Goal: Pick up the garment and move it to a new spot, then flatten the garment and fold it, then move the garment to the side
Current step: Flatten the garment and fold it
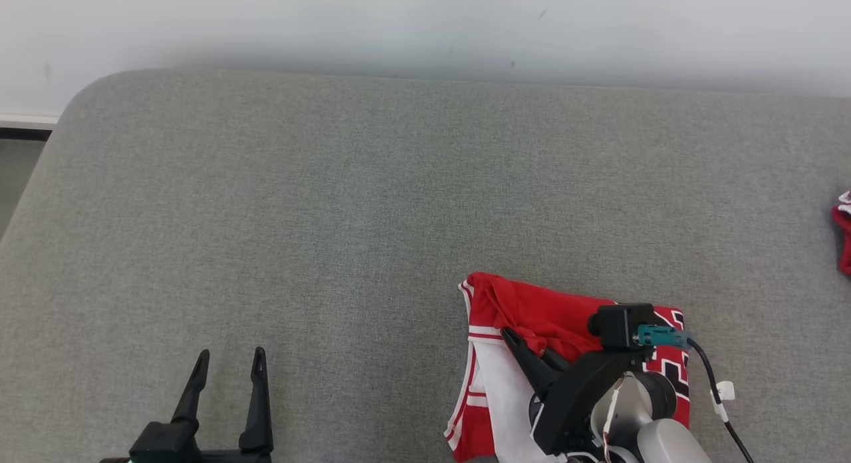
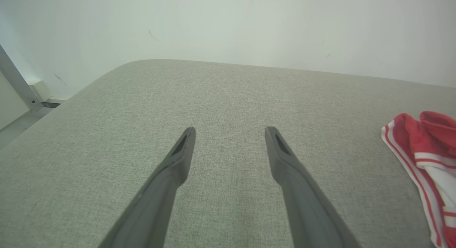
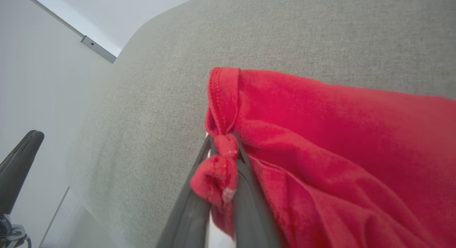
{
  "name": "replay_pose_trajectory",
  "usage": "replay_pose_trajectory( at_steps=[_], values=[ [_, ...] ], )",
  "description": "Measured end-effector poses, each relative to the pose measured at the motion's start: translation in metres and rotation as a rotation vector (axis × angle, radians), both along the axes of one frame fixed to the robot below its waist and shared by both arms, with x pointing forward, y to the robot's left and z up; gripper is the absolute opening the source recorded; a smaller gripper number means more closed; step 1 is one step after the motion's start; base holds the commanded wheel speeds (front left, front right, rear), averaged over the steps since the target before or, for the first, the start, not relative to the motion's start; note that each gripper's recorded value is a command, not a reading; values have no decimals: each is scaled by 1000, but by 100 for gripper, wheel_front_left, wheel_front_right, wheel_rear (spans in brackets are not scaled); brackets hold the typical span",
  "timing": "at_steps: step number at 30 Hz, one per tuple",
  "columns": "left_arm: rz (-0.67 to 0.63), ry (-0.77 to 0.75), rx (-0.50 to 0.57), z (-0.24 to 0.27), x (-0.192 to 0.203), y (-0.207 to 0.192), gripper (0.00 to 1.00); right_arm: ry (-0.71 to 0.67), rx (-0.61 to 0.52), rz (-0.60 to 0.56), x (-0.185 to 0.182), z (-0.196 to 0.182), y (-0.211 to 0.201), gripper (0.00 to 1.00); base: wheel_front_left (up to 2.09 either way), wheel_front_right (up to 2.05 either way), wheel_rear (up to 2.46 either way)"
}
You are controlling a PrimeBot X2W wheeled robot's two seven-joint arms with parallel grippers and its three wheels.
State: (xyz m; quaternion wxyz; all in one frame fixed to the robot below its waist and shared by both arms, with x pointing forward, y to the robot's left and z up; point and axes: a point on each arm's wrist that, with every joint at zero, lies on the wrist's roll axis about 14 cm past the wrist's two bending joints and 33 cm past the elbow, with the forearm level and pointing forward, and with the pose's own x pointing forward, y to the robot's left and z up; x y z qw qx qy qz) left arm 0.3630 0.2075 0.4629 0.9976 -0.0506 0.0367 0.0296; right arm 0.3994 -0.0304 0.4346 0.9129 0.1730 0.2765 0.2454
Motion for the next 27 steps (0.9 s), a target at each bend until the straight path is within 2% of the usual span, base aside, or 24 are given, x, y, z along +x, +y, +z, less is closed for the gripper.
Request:
replay_pose_trajectory(
  at_steps=[2,3,4,5,8,11,13,16,21,24,27],
  values=[
    [4,2,0,0,-1,1,100,0,-9,14,2,-2,5,0,0,0,0],
    [6,2,-1,-1,-1,1,100,5,-5,22,2,-3,8,9,0,0,0],
    [7,2,-1,-1,-1,0,100,9,-2,33,1,-5,12,61,0,0,0],
    [8,1,-3,0,-1,0,100,17,3,49,-1,-6,16,100,0,0,0],
    [8,-2,-5,0,-2,1,100,35,60,76,-6,-2,30,100,0,0,0],
    [15,-7,-5,2,-3,3,100,17,164,71,-4,17,39,100,0,0,0],
    [16,-10,-7,3,-3,3,100,-28,223,58,0,37,39,100,0,0,0],
    [16,-7,-9,2,-4,2,100,-138,248,-15,16,67,18,100,0,0,0],
    [3,-16,-14,4,-4,-3,100,-271,137,-204,32,88,-51,100,0,0,0],
    [-6,-20,-14,5,-4,-6,100,-267,2,-296,28,78,-93,100,0,0,0],
    [-20,-21,-17,5,-3,-10,100,-218,-126,-332,16,61,-118,100,0,0,0]
  ],
)
